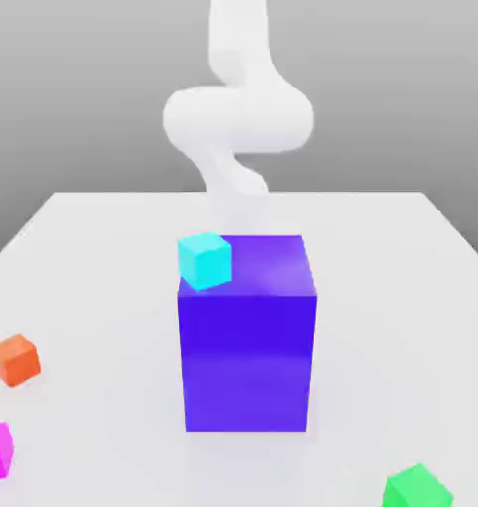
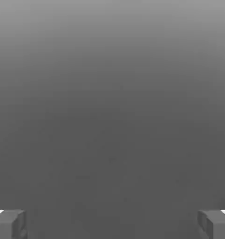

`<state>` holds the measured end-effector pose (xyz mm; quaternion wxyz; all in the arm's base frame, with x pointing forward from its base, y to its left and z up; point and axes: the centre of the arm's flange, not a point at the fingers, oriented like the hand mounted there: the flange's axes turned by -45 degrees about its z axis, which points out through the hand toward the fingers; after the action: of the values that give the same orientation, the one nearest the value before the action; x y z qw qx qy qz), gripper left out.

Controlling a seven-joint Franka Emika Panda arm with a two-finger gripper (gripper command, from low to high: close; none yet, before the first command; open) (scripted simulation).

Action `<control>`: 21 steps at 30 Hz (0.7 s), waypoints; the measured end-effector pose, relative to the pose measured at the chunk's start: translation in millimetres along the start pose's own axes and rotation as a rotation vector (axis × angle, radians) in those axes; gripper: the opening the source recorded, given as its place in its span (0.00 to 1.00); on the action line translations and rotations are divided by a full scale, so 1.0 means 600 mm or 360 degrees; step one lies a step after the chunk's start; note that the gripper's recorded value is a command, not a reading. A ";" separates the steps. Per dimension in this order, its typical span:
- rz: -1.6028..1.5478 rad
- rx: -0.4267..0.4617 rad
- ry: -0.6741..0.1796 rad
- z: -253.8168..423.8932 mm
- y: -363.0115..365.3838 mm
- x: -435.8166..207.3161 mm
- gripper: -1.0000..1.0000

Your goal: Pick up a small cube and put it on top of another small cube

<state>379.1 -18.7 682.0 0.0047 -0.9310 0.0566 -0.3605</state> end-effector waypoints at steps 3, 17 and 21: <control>0.0190 -0.0074 -0.0117 0.091 0.043 0.005 0.50; 0.1092 -0.0446 -0.0582 0.456 0.306 -0.120 0.50; 0.1368 -0.0566 -0.0700 0.538 0.391 -0.202 0.50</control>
<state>482.7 -249.2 350.3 0.0057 -0.8639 0.4923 -0.1065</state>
